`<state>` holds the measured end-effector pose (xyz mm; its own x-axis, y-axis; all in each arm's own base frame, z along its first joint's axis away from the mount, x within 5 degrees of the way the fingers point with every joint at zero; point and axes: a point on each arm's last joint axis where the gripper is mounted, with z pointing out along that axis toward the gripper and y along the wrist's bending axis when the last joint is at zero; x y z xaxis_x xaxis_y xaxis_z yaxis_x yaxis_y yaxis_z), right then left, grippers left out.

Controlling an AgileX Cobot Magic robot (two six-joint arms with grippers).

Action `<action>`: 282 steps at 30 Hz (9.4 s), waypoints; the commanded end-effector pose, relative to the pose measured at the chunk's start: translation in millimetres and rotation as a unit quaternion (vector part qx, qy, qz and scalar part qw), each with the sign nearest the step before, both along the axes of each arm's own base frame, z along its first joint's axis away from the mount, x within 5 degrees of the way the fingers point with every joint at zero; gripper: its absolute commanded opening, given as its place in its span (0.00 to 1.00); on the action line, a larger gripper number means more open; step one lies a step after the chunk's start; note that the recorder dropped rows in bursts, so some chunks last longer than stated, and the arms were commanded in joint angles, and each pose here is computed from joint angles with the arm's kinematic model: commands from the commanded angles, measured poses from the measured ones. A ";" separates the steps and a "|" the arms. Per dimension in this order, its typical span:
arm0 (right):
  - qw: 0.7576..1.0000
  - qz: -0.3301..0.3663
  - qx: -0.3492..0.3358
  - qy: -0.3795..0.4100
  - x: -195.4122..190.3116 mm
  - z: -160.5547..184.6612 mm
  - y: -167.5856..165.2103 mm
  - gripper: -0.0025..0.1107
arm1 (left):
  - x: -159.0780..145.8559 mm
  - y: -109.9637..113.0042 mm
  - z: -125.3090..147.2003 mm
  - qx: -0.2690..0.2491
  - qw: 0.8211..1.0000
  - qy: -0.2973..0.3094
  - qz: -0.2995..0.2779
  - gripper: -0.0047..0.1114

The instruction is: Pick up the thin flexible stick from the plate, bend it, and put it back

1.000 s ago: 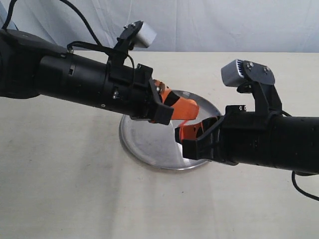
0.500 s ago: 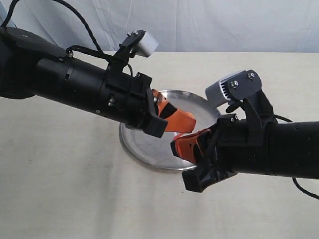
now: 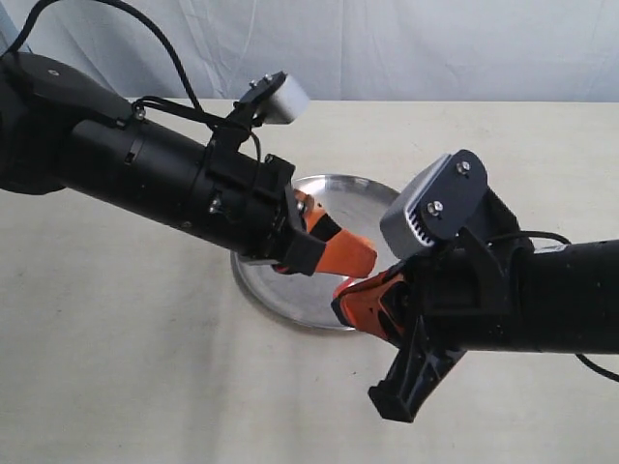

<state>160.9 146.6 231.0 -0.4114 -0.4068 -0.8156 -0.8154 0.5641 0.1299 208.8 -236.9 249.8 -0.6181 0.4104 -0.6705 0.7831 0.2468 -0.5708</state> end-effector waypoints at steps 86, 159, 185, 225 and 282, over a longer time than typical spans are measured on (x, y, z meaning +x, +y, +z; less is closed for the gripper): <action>0.946 0.055 -0.171 -0.271 5.1 13.0 12.1 0.01 | 26.4 -18.6 -16.9 -0.075 0.923 0.310 0.215 0.04; 0.854 -0.474 -0.119 -0.180 30.7 56.1 -55.6 0.01 | 116.9 37.6 -71.3 0.012 0.969 0.095 0.226 0.61; 0.957 -0.250 -0.031 -0.147 23.0 51.0 -9.4 0.01 | -55.6 157.8 101.2 -0.048 0.884 -0.311 0.346 0.04; 0.825 -0.360 0.081 -0.427 -35.6 199.7 -123.1 0.01 | -82.3 159.5 112.1 -0.056 0.881 -0.355 0.307 0.04; 0.859 -0.493 0.071 -0.118 -109.1 -54.5 -144.3 0.01 | -83.5 162.7 108.3 -0.029 0.873 -0.377 0.307 0.04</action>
<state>51.7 2.7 176.6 -0.3293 0.1598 -0.9306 0.0329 0.9869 0.1578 126.9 -77.3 361.0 -0.0940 0.1006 -0.9905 0.6938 0.7201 0.0073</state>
